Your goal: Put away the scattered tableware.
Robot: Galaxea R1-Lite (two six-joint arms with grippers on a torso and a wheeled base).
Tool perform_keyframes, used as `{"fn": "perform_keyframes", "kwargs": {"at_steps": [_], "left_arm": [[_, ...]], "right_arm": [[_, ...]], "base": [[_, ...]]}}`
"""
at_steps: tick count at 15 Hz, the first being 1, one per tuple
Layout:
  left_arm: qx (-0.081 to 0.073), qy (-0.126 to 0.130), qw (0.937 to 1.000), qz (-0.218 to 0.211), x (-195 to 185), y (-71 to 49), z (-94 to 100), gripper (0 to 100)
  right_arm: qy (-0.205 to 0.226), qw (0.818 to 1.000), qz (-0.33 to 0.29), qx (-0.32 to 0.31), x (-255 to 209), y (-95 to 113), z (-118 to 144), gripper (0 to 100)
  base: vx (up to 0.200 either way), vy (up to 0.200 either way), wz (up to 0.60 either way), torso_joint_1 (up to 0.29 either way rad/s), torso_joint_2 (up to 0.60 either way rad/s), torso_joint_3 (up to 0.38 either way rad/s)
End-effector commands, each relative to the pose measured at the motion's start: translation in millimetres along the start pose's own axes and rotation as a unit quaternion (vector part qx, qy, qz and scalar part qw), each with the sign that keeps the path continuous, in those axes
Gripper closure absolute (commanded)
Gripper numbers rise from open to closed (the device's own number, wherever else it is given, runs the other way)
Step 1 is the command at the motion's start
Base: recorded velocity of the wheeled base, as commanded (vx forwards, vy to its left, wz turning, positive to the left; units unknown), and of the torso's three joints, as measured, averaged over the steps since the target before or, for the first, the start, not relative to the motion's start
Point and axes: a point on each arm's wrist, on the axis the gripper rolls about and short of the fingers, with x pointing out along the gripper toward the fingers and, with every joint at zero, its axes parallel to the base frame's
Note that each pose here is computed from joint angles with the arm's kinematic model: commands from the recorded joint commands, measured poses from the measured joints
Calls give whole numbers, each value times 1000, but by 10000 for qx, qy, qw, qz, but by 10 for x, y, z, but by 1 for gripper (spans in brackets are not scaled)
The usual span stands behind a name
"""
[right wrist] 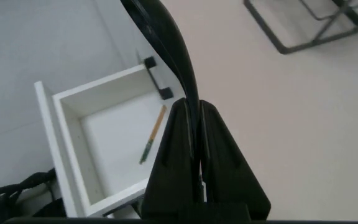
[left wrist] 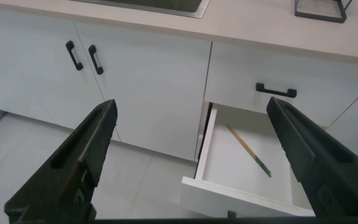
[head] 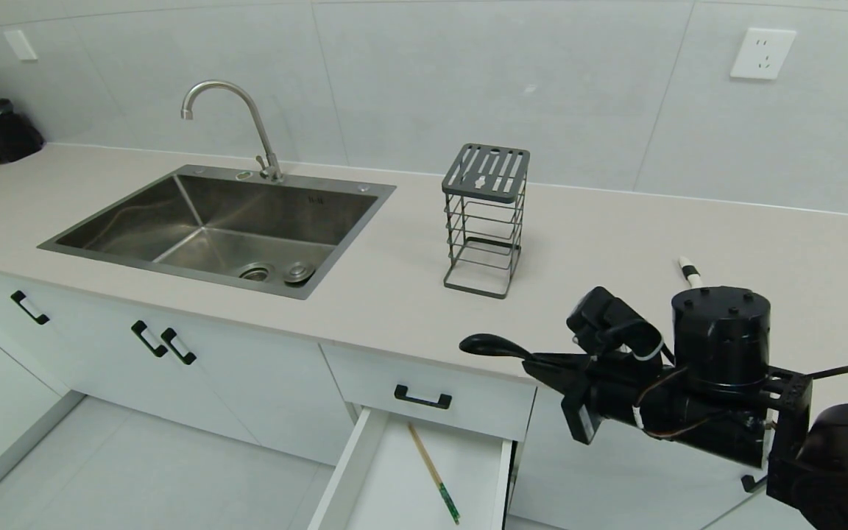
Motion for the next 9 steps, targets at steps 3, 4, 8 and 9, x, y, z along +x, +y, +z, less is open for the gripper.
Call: {"fn": "perform_keyframes", "kwargs": {"at_steps": [3, 4, 8, 9], "left_arm": [[-2, -2, 10000, 7, 0, 0, 0, 0], [-2, -2, 10000, 7, 0, 0, 0, 0], [-2, -2, 10000, 7, 0, 0, 0, 0], [-2, -2, 10000, 7, 0, 0, 0, 0]], "right_arm": [[-166, 9990, 400, -62, 256, 239, 81, 100], [-218, 9985, 502, -78, 319, 306, 111, 100], [-391, 9950, 897, 199, 576, 565, 220, 100], [-366, 9946, 948, 214, 575, 595, 211, 100]], "base": [[0, 0, 0, 0, 0, 0], [0, 0, 0, 0, 0, 0], [0, 0, 0, 0, 0, 0], [0, 0, 0, 0, 0, 0]]}}
